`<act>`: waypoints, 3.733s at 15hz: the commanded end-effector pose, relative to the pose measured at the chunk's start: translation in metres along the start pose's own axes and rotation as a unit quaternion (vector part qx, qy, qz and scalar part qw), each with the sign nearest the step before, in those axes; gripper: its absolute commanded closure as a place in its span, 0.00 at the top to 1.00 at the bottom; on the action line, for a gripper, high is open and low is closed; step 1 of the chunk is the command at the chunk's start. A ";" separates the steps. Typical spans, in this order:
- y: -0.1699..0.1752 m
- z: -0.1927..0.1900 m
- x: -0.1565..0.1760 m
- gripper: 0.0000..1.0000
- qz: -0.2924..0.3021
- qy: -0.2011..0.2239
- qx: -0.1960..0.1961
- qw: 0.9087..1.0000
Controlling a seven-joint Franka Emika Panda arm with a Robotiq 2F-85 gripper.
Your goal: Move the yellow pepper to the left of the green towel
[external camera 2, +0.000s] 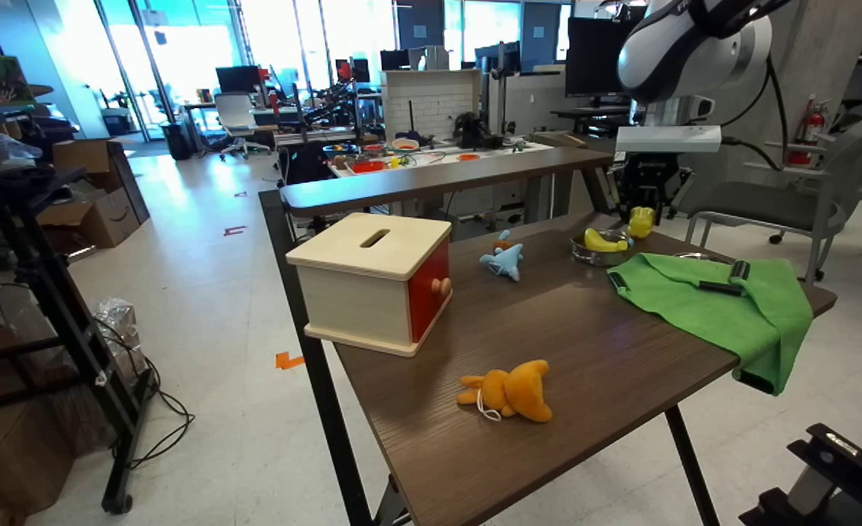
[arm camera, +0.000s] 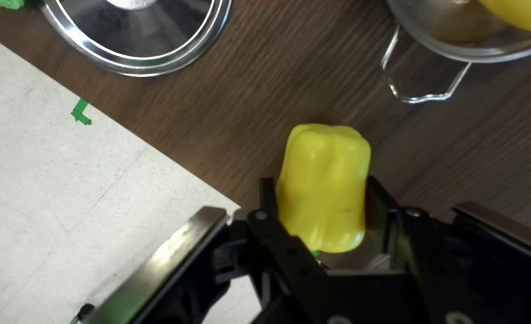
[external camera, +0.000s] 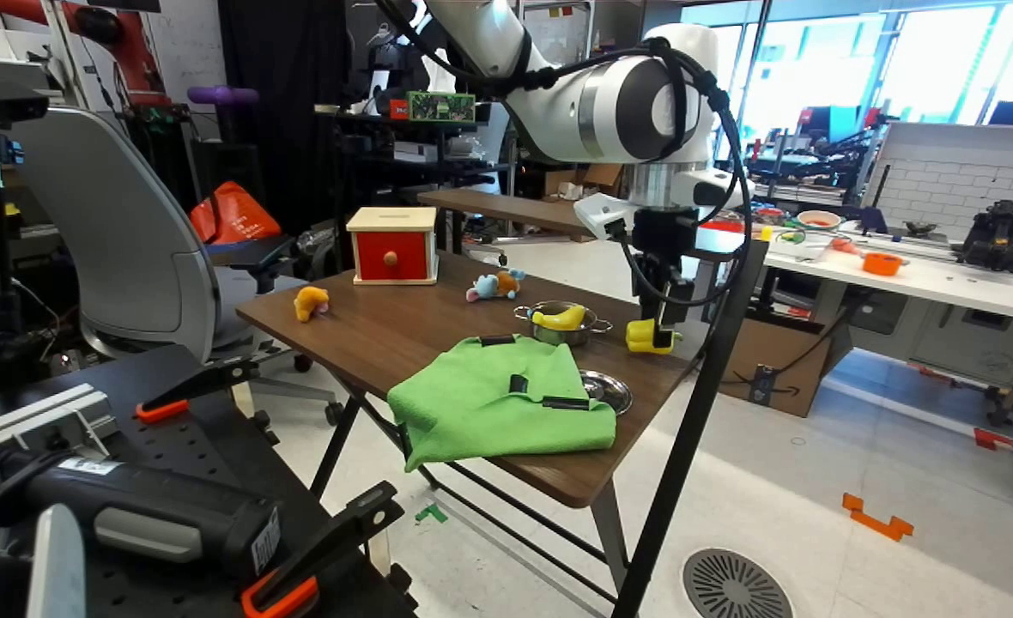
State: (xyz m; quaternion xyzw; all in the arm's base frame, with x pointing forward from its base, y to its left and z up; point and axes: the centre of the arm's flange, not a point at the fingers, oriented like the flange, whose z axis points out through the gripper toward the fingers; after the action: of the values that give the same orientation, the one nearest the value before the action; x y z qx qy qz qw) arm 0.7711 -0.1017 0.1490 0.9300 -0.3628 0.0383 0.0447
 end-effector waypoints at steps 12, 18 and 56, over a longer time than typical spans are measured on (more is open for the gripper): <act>-0.017 -0.126 -0.163 0.23 -0.304 0.053 0.034 0.950; -0.031 -0.096 -0.294 0.23 -0.443 0.008 0.001 0.897; -0.031 -0.068 -0.364 1.00 -0.520 -0.002 -0.008 0.854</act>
State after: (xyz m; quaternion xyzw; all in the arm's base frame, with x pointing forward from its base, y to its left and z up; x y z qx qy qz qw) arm 0.5339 0.1732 0.1547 0.9811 0.1710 0.0100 0.0900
